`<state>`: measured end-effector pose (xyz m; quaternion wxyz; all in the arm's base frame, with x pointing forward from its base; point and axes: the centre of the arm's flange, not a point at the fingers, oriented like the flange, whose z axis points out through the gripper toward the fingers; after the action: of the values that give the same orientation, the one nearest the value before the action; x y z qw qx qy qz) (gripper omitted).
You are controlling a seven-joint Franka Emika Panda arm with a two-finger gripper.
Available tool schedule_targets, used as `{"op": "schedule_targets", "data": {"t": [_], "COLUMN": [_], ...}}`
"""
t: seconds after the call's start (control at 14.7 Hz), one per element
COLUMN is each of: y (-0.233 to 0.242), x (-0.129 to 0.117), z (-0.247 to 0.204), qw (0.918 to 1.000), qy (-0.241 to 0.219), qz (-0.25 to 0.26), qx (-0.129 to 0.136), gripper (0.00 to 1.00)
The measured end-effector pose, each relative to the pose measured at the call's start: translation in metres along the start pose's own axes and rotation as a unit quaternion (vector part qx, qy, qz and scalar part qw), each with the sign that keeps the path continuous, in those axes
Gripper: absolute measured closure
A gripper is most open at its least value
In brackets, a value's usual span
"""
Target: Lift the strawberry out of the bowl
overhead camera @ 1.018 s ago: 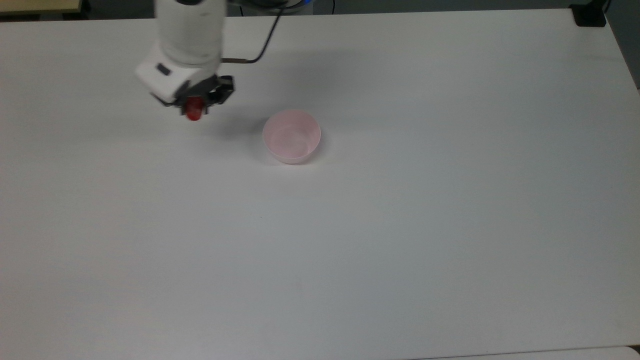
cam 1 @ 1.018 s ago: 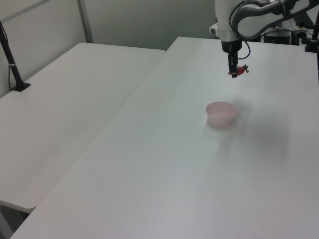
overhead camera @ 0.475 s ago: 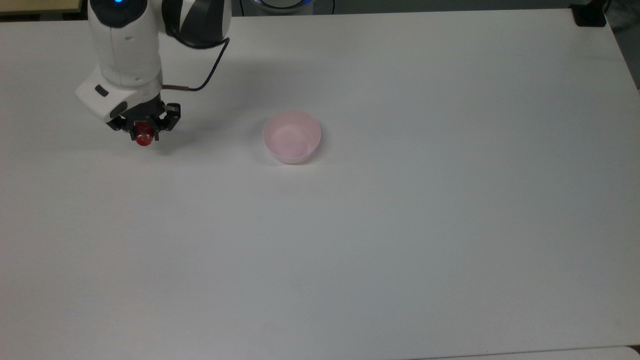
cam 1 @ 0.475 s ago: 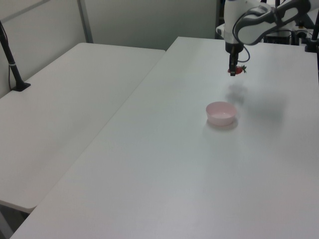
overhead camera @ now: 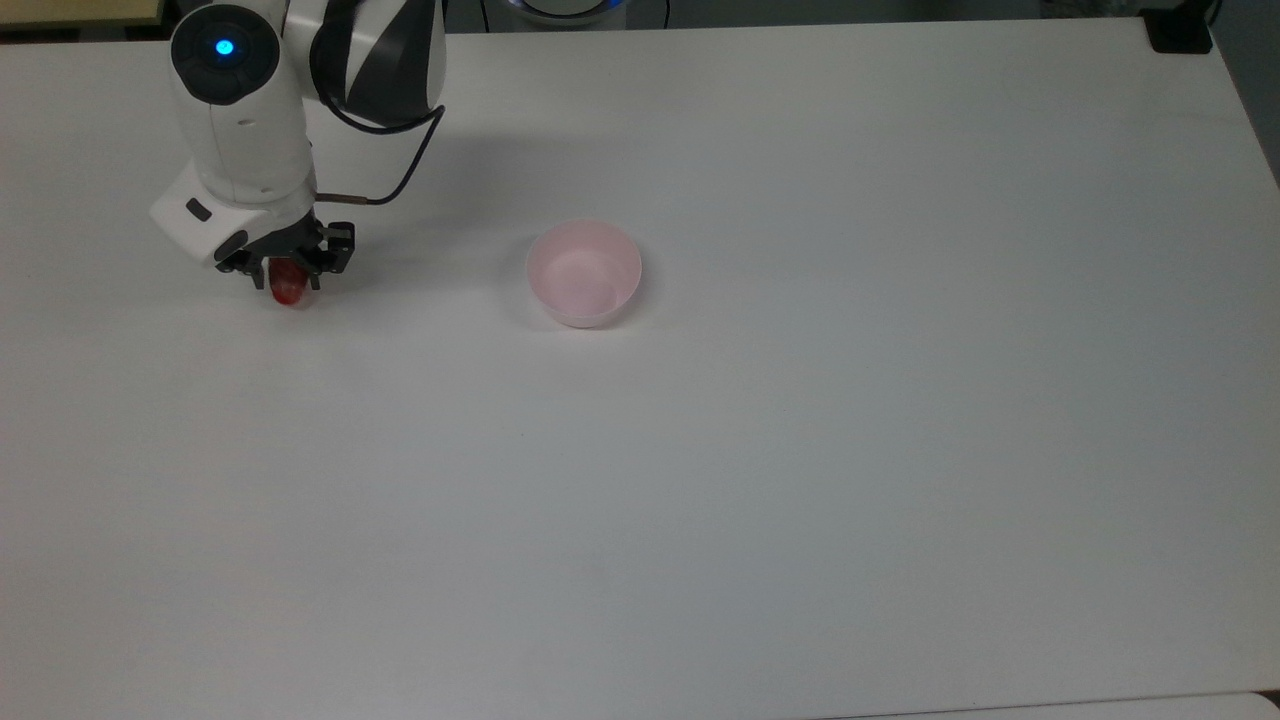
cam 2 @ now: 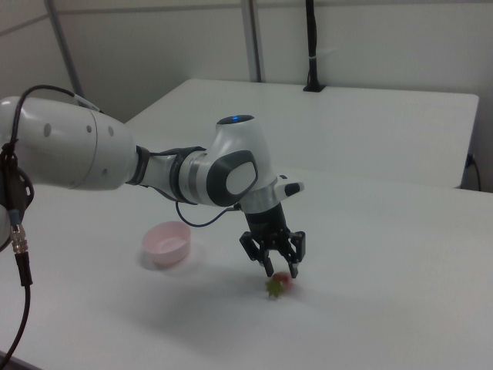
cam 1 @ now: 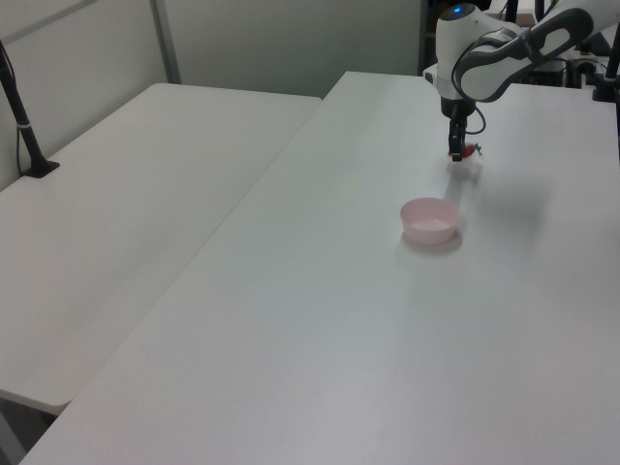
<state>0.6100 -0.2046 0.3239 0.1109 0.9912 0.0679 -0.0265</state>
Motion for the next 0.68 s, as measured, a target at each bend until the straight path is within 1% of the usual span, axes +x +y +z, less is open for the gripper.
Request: {"op": "schedule_targets", "data": {"t": [0.07,0.14,0.27,0.34,0.41,0.48,0.68], "y": [0.002,0.003,0.006,0.008,0.010,0.011,-0.001], "x": [0.000,0.000,0.001,0.001,0.001,-0.002,-0.012], "z": [-0.001,-0.002,-0.009,-0.018,-0.030,-0.046,-0.125], "qw": [1.0000,1.0000,0.9996,0.9991,0.9984,0.9976,0.9956], "qy": [0.001,0.002,0.008,0.015,0.021,0.020,0.008], "qz": [0.002,0.006,0.026,0.039,0.053,0.066,0.086], "qx": [0.000,-0.001,-0.003,-0.006,-0.006,0.000,0.037], "gripper": [0.32,0.24,0.03,0.00,0.00,0.00,0.00]}}
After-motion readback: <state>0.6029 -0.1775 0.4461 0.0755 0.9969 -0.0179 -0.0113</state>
